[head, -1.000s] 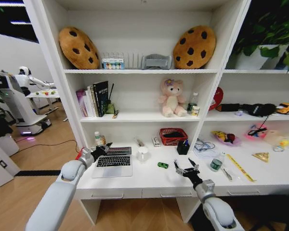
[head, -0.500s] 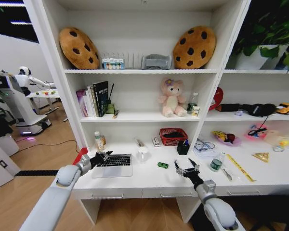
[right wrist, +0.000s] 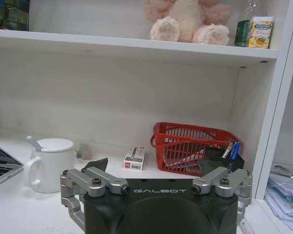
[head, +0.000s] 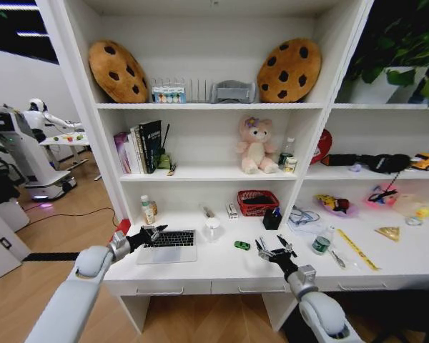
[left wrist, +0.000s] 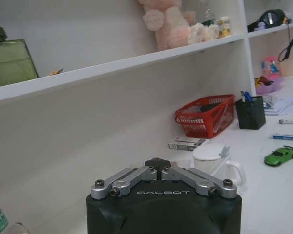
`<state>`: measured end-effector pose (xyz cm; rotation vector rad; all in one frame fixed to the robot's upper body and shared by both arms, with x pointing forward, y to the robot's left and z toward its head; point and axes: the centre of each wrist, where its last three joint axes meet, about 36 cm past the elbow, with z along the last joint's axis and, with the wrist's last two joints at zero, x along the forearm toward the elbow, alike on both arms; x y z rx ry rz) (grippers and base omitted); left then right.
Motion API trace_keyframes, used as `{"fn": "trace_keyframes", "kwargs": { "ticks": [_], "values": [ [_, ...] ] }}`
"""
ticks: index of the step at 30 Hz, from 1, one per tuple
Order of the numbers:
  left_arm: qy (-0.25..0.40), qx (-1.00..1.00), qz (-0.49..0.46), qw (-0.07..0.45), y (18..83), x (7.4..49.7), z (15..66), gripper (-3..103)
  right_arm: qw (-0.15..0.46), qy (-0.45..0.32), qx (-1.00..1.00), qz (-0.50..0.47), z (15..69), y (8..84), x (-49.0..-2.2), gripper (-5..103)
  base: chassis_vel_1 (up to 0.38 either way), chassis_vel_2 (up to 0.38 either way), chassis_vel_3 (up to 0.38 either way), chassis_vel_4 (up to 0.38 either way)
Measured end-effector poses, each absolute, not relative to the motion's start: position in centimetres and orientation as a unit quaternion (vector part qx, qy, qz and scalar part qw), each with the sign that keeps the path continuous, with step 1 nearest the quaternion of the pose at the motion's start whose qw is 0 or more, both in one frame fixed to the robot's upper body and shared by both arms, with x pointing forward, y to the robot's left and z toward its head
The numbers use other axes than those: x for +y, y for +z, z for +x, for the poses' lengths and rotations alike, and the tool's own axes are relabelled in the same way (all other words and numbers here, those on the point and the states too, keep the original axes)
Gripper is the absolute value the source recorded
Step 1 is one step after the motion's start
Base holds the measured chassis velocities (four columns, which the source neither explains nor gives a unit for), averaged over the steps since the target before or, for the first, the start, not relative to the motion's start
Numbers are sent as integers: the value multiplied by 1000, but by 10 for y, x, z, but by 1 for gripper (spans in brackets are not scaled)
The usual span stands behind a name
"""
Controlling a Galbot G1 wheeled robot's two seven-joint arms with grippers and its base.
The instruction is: Organize the objects on the table.
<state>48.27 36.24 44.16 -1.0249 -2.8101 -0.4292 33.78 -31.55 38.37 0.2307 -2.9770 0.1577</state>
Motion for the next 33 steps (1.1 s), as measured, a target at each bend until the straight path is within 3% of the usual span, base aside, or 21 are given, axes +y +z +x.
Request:
{"fn": "trace_keyframes", "kwargs": {
  "ticks": [9,13,24,28,33],
  "values": [
    [-173,-922,-335,86,425,355,482,0,75,32,-994,74,337,386,-318,100,0,0,0,0],
    [-228,-893,-374,102,422,361,480,0,83,20,-994,74,333,386,-312,100,0,0,0,0],
    [-292,-837,-454,93,410,382,471,0,93,11,-993,78,336,378,-304,100,0,0,0,0],
    [-284,-842,-451,86,408,380,472,0,92,12,-993,79,338,379,-304,100,0,0,0,0],
    [-182,-925,-328,61,411,362,480,0,91,17,-993,77,339,382,-310,100,0,0,0,0]
  ]
}}
